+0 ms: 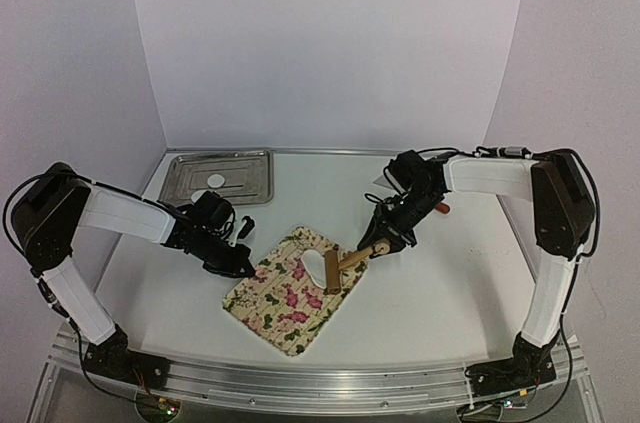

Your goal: Roll out the dumpling wrappers from the dough

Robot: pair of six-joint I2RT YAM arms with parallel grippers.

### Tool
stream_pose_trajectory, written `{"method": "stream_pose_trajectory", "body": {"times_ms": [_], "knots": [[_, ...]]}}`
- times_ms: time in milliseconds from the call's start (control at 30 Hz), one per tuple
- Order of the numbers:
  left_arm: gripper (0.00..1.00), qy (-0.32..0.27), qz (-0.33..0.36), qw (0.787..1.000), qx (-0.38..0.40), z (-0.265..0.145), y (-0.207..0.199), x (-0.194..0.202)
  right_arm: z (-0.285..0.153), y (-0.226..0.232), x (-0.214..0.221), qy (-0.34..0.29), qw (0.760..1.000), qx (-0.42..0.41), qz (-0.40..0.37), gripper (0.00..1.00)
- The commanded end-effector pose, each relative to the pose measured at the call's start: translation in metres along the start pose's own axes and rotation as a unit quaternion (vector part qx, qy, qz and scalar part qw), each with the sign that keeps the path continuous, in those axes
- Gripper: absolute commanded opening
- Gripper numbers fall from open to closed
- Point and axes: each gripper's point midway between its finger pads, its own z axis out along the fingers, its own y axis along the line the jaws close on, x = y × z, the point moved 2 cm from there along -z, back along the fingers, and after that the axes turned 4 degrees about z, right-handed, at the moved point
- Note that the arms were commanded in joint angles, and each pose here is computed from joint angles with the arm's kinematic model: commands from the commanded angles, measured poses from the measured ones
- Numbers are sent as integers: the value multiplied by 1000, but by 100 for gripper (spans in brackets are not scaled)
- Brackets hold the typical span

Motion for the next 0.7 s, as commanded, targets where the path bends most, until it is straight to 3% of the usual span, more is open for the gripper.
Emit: {"method": "stream_pose_trajectory", "body": {"times_ms": [0,667], "knots": [[0,25,-42,996,-70,-8,34,20,10,-159,-11,-56,932,341,112,0],[0,21,-36,997,-62,-10,31,19,5,-168,-9,-58,926,352,127,0]]}}
